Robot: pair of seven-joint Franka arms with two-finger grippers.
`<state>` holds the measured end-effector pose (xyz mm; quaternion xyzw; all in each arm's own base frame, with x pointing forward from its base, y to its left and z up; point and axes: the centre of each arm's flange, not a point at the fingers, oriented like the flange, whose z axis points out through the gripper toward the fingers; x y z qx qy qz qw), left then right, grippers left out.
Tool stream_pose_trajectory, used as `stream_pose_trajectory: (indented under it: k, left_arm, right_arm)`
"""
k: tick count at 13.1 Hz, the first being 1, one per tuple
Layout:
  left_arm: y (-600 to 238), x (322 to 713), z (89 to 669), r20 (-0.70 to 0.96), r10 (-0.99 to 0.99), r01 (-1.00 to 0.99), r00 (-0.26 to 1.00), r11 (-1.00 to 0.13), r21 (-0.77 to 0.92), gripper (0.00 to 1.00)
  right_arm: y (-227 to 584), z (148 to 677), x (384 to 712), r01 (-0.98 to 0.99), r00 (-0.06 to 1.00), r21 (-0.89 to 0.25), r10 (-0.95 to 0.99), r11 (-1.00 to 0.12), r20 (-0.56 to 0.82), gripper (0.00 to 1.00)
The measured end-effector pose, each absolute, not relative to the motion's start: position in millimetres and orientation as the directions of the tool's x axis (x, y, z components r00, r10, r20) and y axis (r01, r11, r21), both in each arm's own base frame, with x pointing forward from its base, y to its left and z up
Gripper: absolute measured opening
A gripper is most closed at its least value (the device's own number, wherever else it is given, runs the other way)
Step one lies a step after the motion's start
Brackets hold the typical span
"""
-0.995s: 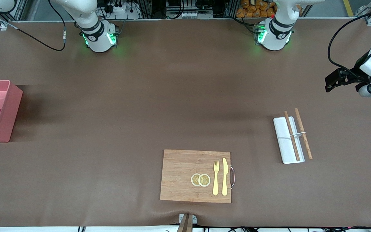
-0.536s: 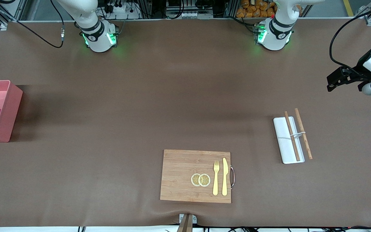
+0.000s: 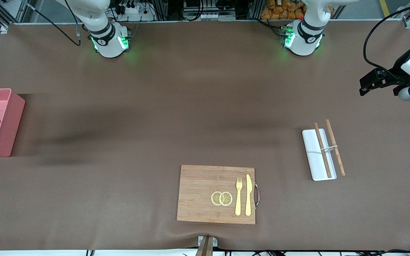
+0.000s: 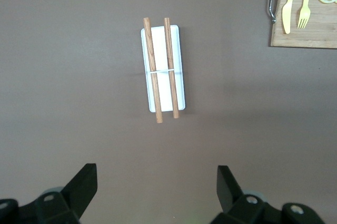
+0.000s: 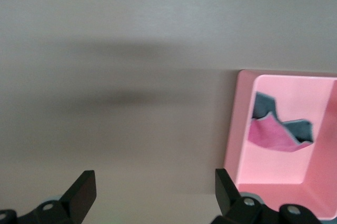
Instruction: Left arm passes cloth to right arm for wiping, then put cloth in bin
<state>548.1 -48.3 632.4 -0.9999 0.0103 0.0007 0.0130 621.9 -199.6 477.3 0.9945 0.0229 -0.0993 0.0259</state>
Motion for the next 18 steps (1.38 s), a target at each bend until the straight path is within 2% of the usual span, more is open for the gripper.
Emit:
stream_pose_trajectory:
  k: [2,4,9,14,18]
  left_arm:
    - [-48,548,632,-0.004,-0.02,-0.02,1.0,-0.999,-0.026,1.0]
    - [-47,548,632,-0.007,-0.018,-0.019,1.0,-0.999,-0.026,1.0]
    - [-46,548,632,-0.009,-0.017,-0.017,1.0,-1.0,-0.026,1.0]
    - [-46,548,632,-0.008,-0.017,-0.017,1.0,-1.0,-0.026,1.0]
    - [-46,548,635,-0.003,-0.017,-0.017,1.0,-1.0,-0.026,1.0]
  right_arm:
    - [-146,478,633,0.023,0.979,0.042,0.014,-0.999,-0.204,1.0]
    - [-99,478,640,-0.028,0.981,-0.017,-0.024,-0.999,-0.191,1.0]
    - [5,517,628,-0.135,0.982,-0.03,-0.13,-0.99,-0.141,1.0]
    - [-2,556,585,-0.161,0.982,-0.046,-0.156,-0.986,-0.104,1.0]
    - [-34,548,563,-0.164,0.985,-0.062,-0.159,-0.985,-0.069,1.0]
